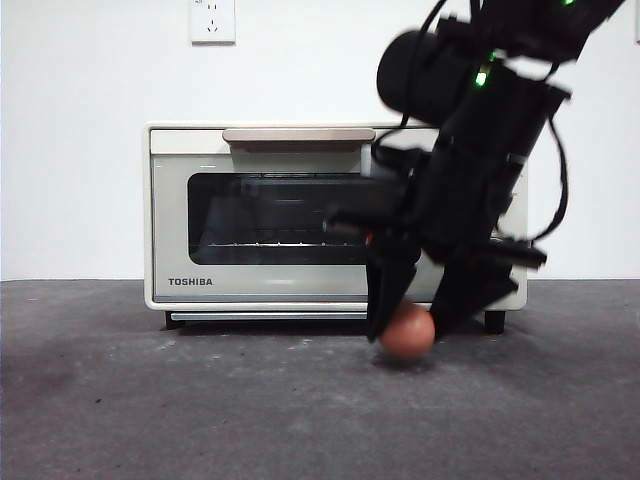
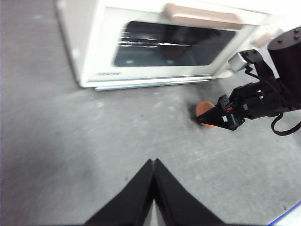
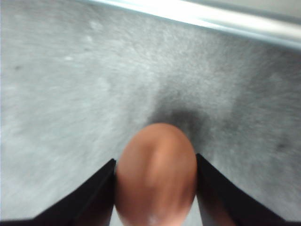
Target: Eggoven
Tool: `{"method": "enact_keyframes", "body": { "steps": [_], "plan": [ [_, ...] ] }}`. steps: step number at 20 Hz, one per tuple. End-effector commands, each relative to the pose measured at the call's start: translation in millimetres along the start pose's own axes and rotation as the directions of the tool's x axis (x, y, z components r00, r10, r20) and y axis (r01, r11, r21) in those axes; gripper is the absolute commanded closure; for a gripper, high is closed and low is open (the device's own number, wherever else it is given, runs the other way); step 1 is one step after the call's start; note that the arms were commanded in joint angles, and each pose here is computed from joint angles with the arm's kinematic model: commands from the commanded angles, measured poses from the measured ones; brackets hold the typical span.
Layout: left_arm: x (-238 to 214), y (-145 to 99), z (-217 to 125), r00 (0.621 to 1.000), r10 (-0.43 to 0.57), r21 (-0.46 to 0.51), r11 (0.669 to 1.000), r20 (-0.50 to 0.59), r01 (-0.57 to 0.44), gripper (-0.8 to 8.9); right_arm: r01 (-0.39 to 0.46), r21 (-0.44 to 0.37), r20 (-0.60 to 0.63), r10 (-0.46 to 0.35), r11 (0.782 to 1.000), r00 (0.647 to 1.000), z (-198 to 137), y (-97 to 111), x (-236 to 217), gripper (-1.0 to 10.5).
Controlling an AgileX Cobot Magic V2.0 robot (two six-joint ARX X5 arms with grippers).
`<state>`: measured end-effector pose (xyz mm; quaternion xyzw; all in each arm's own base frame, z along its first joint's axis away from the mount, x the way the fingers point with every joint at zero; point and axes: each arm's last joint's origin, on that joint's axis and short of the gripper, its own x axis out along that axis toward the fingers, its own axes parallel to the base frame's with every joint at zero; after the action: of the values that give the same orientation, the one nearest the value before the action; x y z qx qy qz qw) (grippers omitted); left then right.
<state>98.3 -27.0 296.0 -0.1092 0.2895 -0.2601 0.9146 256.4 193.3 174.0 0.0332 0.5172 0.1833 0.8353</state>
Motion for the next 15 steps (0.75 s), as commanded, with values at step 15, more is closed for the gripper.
{"method": "enact_keyframes", "body": {
  "steps": [15],
  "plan": [
    [130, -31, 98, 0.987, -0.157, 0.163, 0.975, 0.046, 0.148, 8.06, -0.101, -0.182, 0.367, 0.163, 0.978, 0.916, -32, 6, -197, 9.4]
  ]
}}
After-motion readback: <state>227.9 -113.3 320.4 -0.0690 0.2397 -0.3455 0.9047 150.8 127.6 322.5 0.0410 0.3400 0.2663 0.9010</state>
